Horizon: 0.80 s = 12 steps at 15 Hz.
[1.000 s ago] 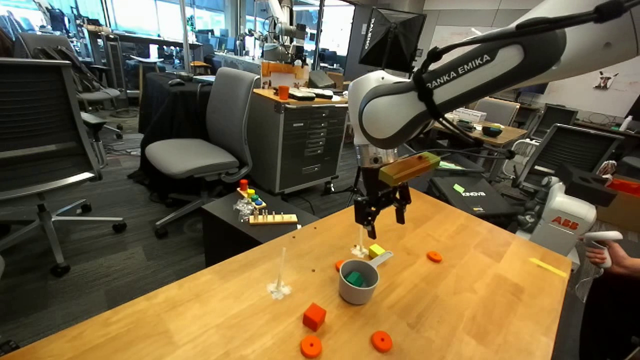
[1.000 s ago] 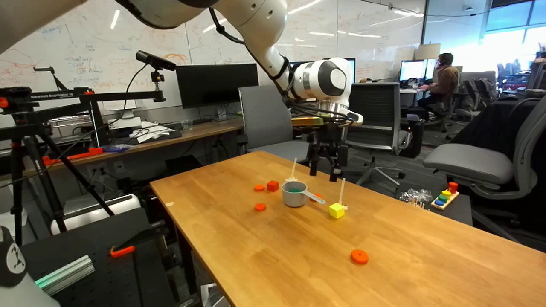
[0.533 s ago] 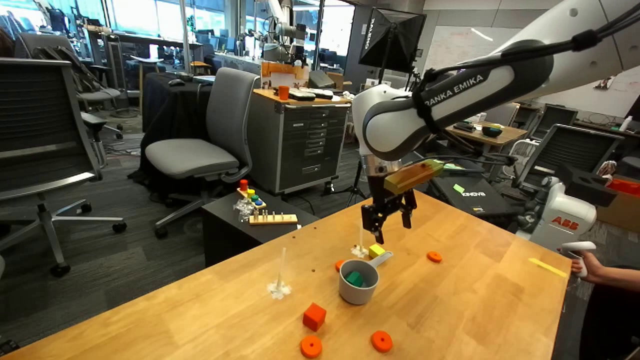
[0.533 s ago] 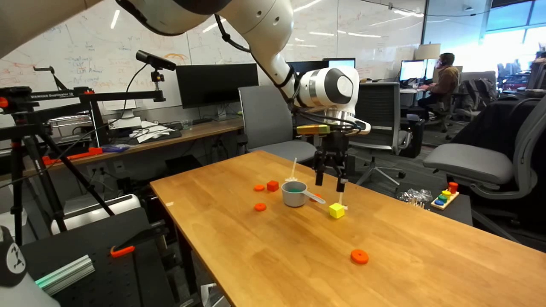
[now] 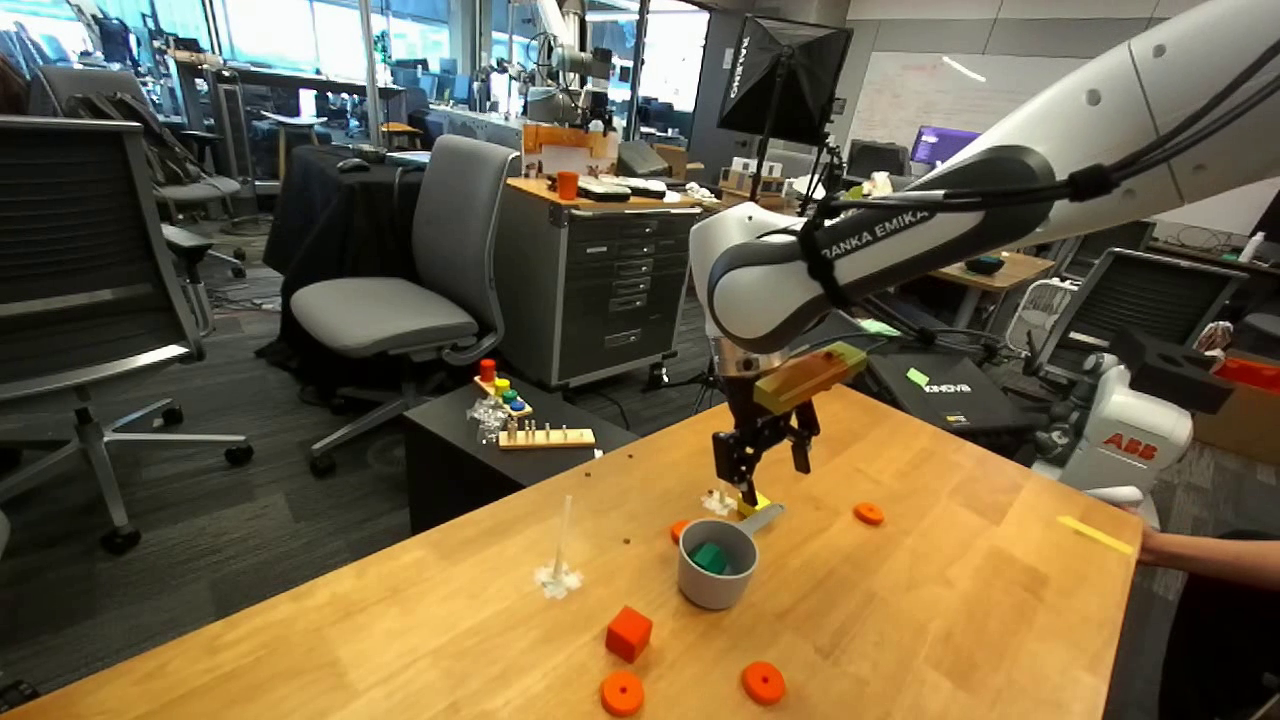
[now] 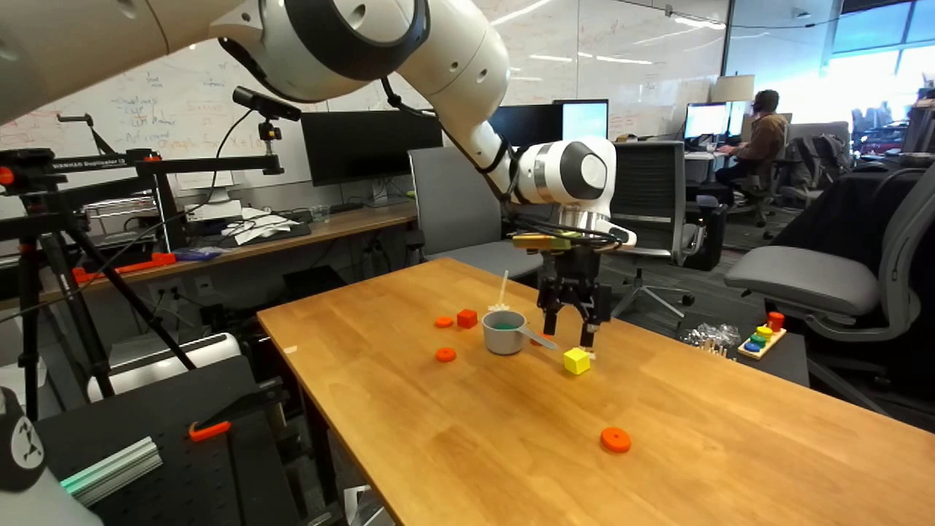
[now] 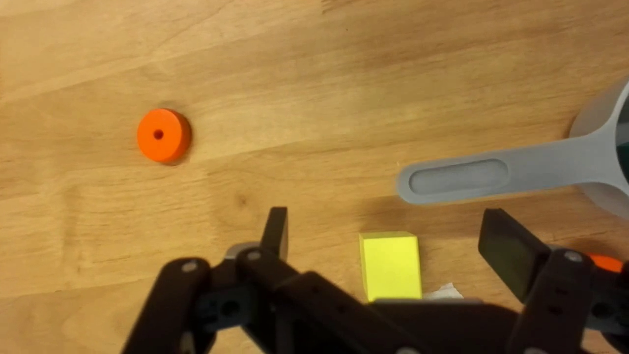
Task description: Put the green, yellow and orange blocks inside the grey measuring cup
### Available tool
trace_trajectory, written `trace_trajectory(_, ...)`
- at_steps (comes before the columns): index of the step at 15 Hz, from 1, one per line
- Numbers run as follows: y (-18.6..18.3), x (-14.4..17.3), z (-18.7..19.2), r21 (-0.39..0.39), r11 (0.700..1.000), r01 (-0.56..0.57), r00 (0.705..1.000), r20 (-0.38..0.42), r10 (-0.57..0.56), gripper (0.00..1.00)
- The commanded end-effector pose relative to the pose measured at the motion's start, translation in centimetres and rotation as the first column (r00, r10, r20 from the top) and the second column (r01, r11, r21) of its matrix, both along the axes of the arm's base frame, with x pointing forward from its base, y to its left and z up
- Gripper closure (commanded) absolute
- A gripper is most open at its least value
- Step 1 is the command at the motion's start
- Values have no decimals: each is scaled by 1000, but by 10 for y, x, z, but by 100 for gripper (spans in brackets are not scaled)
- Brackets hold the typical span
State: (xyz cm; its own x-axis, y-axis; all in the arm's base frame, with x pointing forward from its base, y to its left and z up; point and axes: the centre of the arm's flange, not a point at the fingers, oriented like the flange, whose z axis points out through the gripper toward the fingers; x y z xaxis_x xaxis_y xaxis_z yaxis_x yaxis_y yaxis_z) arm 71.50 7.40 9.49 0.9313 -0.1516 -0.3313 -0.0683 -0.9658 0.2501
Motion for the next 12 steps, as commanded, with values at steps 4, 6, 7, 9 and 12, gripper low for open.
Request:
trace_trajectory(4, -2, 54, -21, -14, 999, -38, 999, -23, 38, 0)
trace_trajectory(6, 0, 58, -29, -9, 999, -44, 999, -30, 43, 0)
trace_trajectory(7, 1, 59, -33, -8, 999, -46, 998, -33, 46, 0)
trace_trajectory(9, 4, 62, -41, -3, 999, -50, 998, -39, 50, 0)
trace_trajectory(12, 6, 63, -52, 0, 998, -59, 997, -44, 59, 0)
